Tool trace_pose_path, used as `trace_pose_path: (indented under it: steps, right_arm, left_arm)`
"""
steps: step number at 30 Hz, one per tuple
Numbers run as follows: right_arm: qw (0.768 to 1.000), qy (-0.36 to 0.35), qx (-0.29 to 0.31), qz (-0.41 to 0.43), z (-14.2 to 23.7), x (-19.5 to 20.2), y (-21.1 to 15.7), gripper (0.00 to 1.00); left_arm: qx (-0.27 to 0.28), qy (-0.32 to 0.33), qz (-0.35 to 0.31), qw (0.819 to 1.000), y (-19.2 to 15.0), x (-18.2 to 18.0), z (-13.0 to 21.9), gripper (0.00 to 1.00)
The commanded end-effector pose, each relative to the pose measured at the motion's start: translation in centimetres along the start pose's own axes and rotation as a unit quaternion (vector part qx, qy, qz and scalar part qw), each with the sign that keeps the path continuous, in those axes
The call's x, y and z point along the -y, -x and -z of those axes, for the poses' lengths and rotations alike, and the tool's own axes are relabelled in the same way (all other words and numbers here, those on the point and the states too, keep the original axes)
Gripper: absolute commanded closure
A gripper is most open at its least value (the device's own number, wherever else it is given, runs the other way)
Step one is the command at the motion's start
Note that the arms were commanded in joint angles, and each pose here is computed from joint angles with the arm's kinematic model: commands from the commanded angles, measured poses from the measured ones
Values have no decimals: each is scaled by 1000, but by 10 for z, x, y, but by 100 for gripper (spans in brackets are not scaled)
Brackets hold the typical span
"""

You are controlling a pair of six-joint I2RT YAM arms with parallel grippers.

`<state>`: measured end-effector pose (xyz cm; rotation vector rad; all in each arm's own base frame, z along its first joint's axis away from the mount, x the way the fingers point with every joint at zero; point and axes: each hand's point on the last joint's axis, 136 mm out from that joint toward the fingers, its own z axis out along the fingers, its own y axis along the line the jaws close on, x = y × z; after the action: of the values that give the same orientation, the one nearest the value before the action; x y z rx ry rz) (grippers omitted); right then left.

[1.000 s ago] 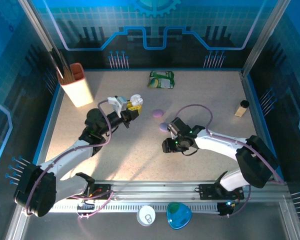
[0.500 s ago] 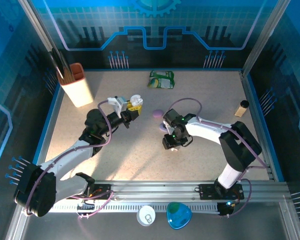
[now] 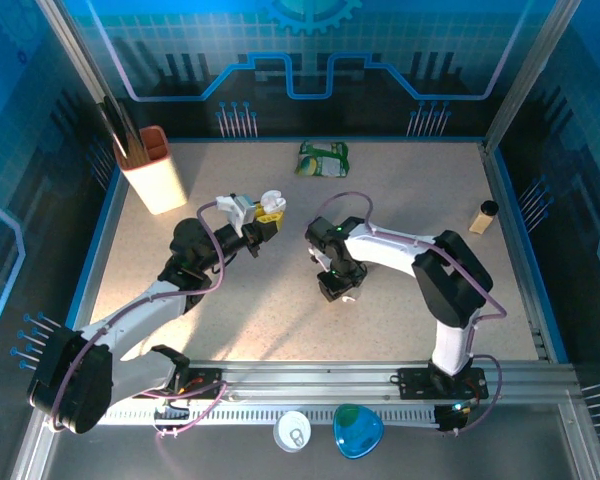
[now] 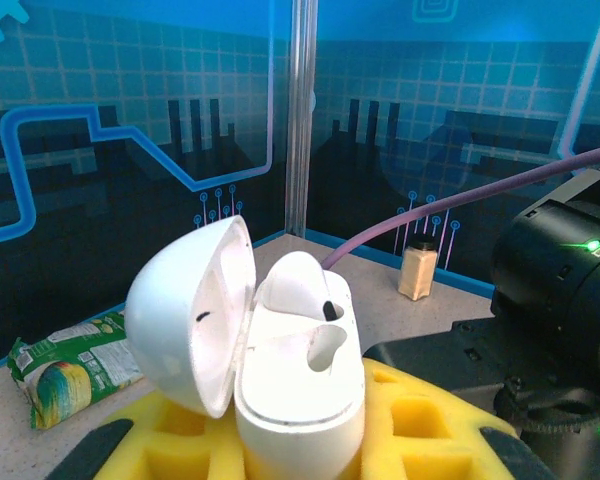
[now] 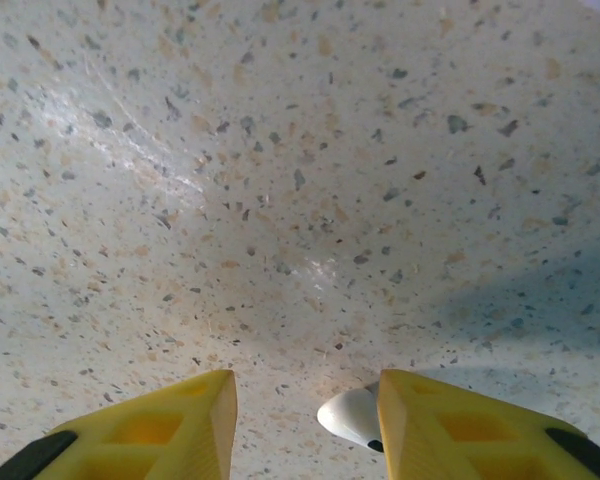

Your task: Insert wireless bluetooth earbuds into charging case

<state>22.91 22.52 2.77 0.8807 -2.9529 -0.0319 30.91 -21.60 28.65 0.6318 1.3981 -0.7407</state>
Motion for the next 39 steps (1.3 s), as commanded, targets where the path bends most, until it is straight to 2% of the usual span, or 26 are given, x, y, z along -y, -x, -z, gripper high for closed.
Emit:
trace_pose_path:
  steps: [1,8,18,39]
  right_arm:
    - [996,-53,-57,50,3,7,-15,57]
    - [984,-78,-111,120,-1,9,-20,58]
    - [974,-83,-147,149,-4,9,-20,60]
    - [973,-88,-151,150,-11,12,-16,76]
  left_arm:
    - [10,3,-22,1000,5,2,4,100]
    - [0,14,-31,999,1,-1,5,100]
    - [-9,24,-36,999,-2,-3,9,100]
    - [-12,26,-37,999,-4,-4,8,99]
